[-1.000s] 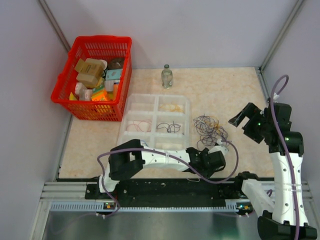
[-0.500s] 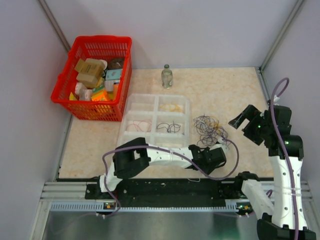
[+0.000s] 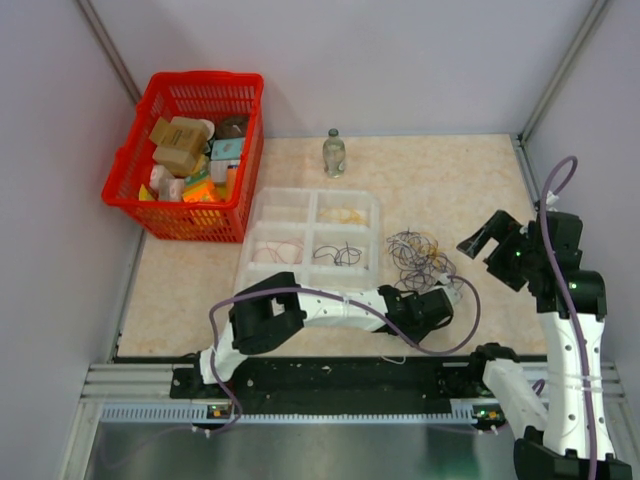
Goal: Untangle the cables
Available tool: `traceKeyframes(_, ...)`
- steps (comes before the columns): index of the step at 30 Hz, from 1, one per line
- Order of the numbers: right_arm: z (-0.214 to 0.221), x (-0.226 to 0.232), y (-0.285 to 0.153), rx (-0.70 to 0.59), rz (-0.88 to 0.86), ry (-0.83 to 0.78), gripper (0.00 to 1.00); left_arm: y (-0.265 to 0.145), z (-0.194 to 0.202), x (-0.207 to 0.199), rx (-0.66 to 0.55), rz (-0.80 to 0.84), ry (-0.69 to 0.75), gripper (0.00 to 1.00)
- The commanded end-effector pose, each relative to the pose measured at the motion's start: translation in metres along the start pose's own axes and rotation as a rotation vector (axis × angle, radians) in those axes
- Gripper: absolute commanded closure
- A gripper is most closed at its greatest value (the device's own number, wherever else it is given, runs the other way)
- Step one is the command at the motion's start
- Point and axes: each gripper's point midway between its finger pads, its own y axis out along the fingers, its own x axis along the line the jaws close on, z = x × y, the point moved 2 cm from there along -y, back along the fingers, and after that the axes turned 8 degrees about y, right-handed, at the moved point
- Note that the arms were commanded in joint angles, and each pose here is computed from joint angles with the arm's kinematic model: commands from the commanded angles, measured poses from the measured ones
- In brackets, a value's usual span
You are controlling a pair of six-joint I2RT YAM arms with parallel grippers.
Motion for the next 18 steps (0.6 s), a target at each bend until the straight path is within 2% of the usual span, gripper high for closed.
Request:
traceKeyframes(1, -0.006, 0.003, -0.001, -0.031, -0.018, -0.007, 0.1, 0.011, 0.006, -0.009, 0.026, 0.057, 0.018, 0.81)
traceKeyframes(3, -0.007, 0.003, 0.0, -0.033, -0.013, -0.005, 0.1, 0.009, 0.005, -0.006, 0.024, 0.041, 0.021, 1.0)
traceKeyframes(7, -0.008, -0.001, 0.004, -0.034, 0.004, -0.007, 0.1, 0.0, 0.002, -0.004, 0.015, 0.03, 0.025, 1.0)
traceKeyframes(10, -0.01, -0.005, 0.008, -0.048, 0.027, -0.015, 0.1, -0.024, -0.006, -0.007, -0.022, 0.058, 0.03, 1.0)
traceKeyframes(15, -0.016, -0.009, 0.015, -0.048, 0.063, -0.025, 0.1, -0.091, -0.029, -0.013, -0.166, 0.136, 0.038, 1.0)
traceKeyframes(18, -0.02, -0.006, 0.018, -0.046, 0.067, -0.025, 0.1, -0.132, -0.041, -0.004, -0.274, 0.125, 0.046, 1.0)
